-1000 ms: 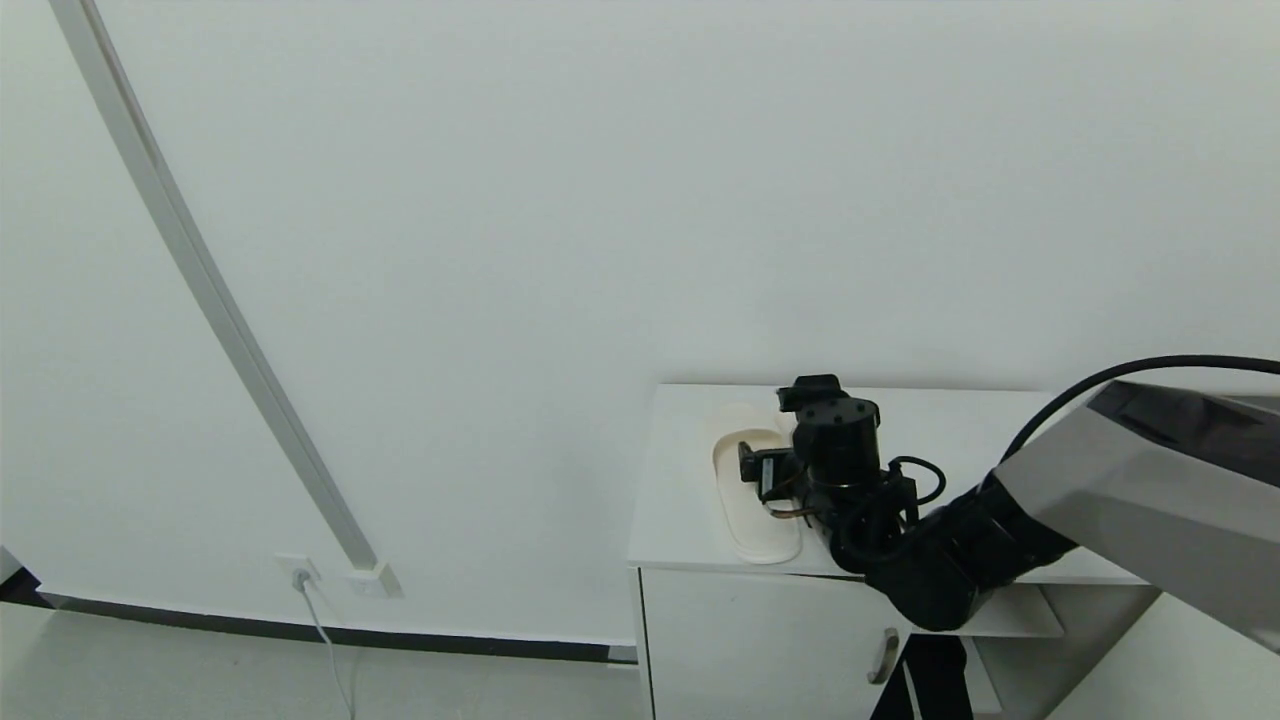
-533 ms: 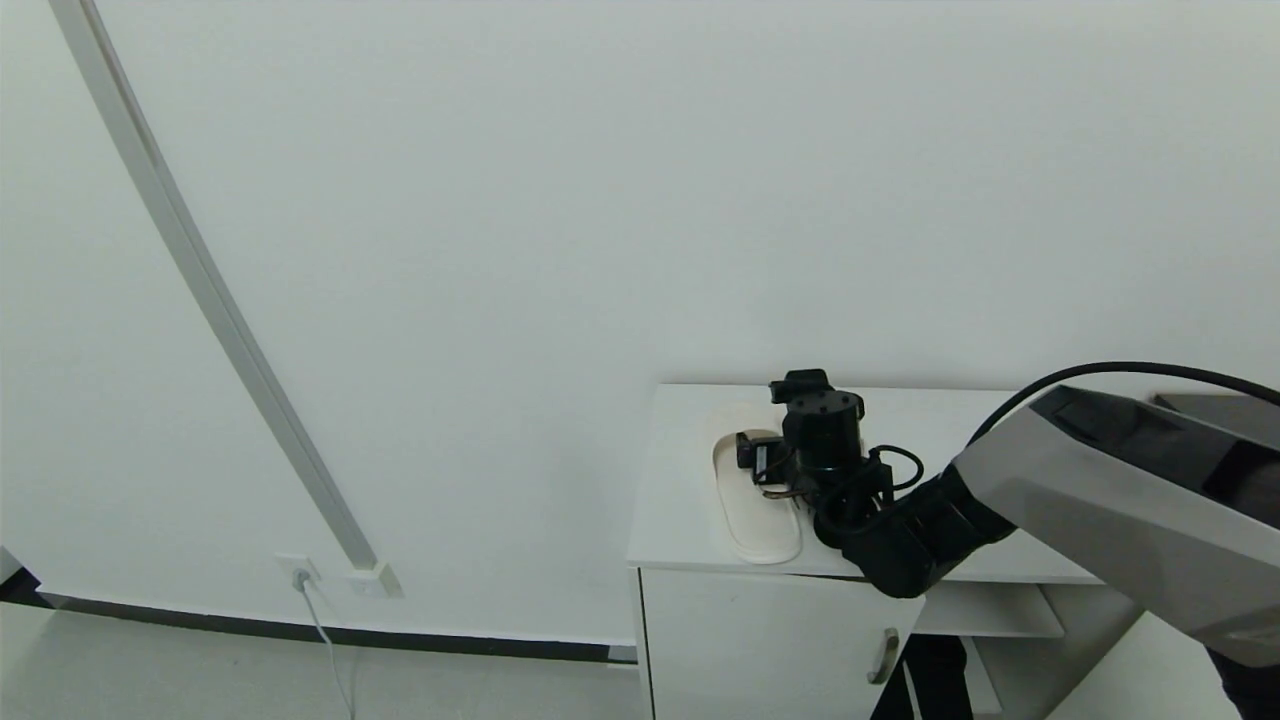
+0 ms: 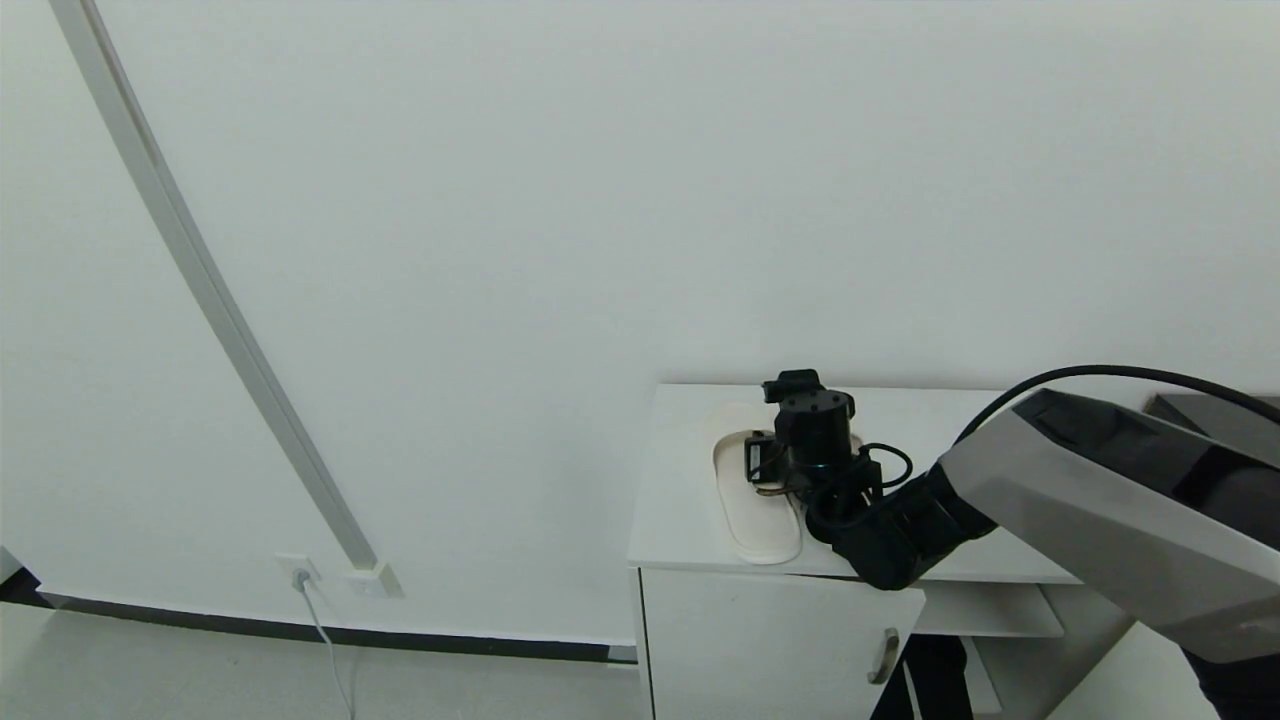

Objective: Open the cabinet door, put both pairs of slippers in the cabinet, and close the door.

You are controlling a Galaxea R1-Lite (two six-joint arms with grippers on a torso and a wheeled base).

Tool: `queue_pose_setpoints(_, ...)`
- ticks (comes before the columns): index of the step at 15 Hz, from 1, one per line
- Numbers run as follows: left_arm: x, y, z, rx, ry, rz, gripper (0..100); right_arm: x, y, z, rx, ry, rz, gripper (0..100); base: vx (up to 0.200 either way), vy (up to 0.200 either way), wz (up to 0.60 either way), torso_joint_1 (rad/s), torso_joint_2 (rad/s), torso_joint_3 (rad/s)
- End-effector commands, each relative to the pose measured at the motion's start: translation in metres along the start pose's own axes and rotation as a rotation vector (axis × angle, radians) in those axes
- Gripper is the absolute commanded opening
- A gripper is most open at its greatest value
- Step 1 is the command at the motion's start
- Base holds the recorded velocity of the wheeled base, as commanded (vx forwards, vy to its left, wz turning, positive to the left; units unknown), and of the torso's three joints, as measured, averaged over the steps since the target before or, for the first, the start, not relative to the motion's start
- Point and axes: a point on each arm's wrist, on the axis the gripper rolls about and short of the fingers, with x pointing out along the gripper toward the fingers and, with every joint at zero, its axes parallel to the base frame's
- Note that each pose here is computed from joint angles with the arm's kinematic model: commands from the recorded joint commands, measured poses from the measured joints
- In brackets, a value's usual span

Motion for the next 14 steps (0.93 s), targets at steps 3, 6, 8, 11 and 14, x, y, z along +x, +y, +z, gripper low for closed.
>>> queue_pose_setpoints(3,0.0,0.0,0.0,0.0,0.0,0.0,0,0.001,-0.002,0.0,0.0,0.001,-0.004,0,0.0,0.0,0.0,0.0,0.0,0.0)
queue_pose_setpoints(6,0.0,0.0,0.0,0.0,0.0,0.0,0,-0.004,-0.004,0.01,0.01,-0.019,-0.006,0,0.0,0.0,0.0,0.0,0.0,0.0)
queue_pose_setpoints(8,0.0,0.0,0.0,0.0,0.0,0.0,0,-0.018,-0.005,0.026,0.019,-0.038,0.009,0,0.0,0.0,0.0,0.0,0.0,0.0)
queue_pose_setpoints(11,0.0,0.0,0.0,0.0,0.0,0.0,0,-0.058,-0.004,0.05,0.023,-0.053,0.085,0,0.0,0.0,0.0,0.0,0.0,0.0)
queue_pose_setpoints(14,0.0,0.0,0.0,0.0,0.0,0.0,0,-0.103,-0.007,0.053,0.001,-0.018,0.206,0,0.0,0.0,0.0,0.0,0.0,0.0)
